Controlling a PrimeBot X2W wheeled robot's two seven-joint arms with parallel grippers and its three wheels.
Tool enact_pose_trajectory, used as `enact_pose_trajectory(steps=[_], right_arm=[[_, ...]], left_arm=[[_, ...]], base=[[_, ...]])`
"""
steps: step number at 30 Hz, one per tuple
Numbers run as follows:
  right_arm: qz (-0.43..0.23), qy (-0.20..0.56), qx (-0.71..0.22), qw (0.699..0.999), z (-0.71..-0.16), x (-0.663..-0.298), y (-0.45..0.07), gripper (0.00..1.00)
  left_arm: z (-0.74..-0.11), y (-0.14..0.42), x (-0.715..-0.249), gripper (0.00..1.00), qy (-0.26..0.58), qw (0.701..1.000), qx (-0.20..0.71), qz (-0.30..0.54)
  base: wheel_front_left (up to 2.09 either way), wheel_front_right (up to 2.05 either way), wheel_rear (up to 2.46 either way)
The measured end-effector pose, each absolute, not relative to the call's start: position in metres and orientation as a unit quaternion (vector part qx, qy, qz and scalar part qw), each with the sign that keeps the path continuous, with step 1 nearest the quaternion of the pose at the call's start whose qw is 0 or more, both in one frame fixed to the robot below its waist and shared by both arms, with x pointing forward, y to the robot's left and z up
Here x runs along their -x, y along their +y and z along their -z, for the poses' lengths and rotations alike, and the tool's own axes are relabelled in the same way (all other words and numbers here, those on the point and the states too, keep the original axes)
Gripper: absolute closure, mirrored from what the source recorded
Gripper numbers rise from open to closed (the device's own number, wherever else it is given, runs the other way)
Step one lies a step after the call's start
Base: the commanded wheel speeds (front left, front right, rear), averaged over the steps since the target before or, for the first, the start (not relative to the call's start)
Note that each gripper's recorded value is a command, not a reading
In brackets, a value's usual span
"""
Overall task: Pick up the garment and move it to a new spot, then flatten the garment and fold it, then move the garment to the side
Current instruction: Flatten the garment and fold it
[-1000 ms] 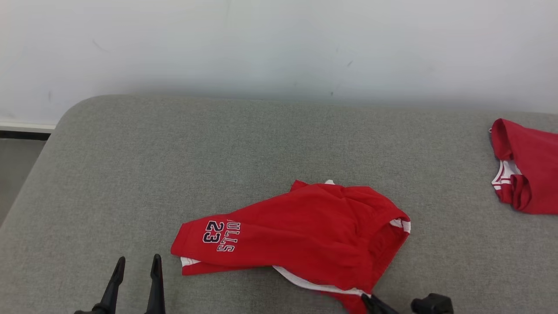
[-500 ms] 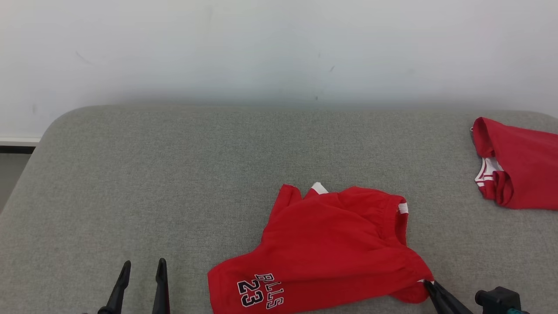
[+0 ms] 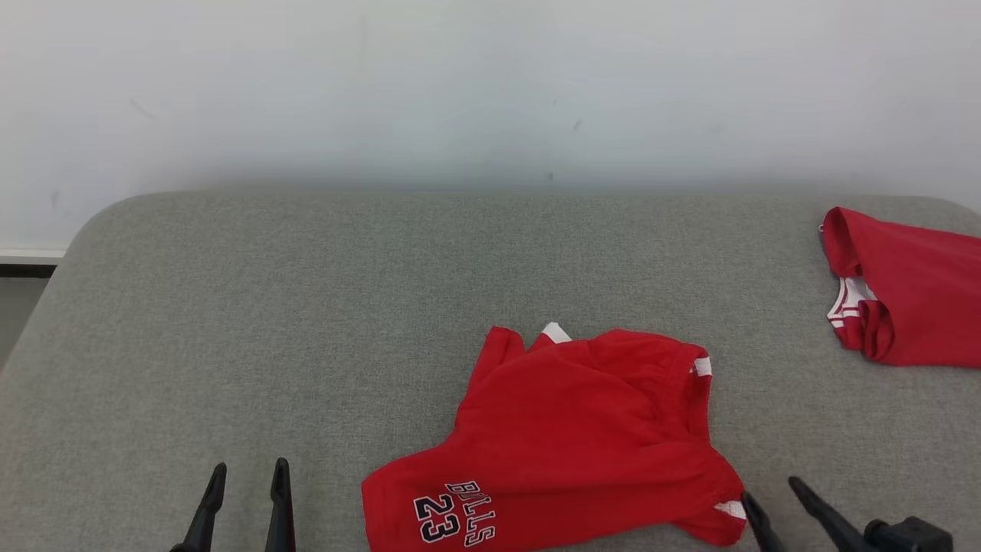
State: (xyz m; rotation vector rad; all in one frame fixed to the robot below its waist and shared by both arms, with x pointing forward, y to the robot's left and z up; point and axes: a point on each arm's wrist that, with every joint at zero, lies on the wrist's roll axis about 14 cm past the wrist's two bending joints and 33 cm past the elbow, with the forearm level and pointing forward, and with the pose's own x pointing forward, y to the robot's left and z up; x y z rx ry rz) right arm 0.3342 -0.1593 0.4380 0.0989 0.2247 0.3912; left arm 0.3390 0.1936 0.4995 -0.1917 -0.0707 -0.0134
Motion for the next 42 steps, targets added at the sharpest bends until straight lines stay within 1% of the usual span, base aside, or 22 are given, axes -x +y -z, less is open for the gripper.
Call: enact_pose_trajectory(steps=[4, 13, 22, 25, 29, 40, 41, 42], right_arm=[[-0.176, 0.067, -0.052, 0.981, -0.461, -0.341, -0.163, 0.00], [-0.148, 0.020, -0.071, 0.986, -0.482, -0.347, -0.159, 0.00], [-0.143, 0.021, -0.083, 0.986, -0.479, -0.347, -0.152, 0.00], [-0.141, 0.017, -0.081, 0.987, -0.481, -0.351, -0.154, 0.00], [-0.139, 0.020, -0.080, 0.987, -0.479, -0.351, -0.155, 0.00], [-0.138, 0.024, -0.082, 0.987, -0.477, -0.352, -0.154, 0.00], [-0.138, 0.024, -0.082, 0.987, -0.477, -0.352, -0.154, 0.00], [-0.137, 0.024, -0.082, 0.987, -0.477, -0.352, -0.155, 0.00]], left_arm=[[-0.499, 0.191, -0.341, 0.00, -0.034, 0.995, 0.095, 0.010], [-0.487, 0.174, -0.344, 0.00, -0.013, 0.995, 0.097, 0.036], [-0.446, 0.129, -0.335, 0.00, 0.063, 0.987, 0.089, 0.118], [-0.426, 0.124, -0.329, 0.00, 0.098, 0.983, 0.094, 0.128], [-0.413, 0.120, -0.329, 0.00, 0.122, 0.978, 0.099, 0.134], [-0.400, 0.110, -0.341, 0.00, 0.148, 0.972, 0.101, 0.152], [-0.400, 0.107, -0.342, 0.06, 0.148, 0.971, 0.099, 0.157], [-0.401, 0.106, -0.344, 0.64, 0.148, 0.971, 0.098, 0.160]], base=[[0.00, 0.00, 0.00], [0.00, 0.00, 0.00], [0.00, 0.00, 0.00], [0.00, 0.00, 0.00], [0.00, 0.00, 0.00], [0.00, 0.00, 0.00], [0.00, 0.00, 0.00], [0.00, 0.00, 0.00]])
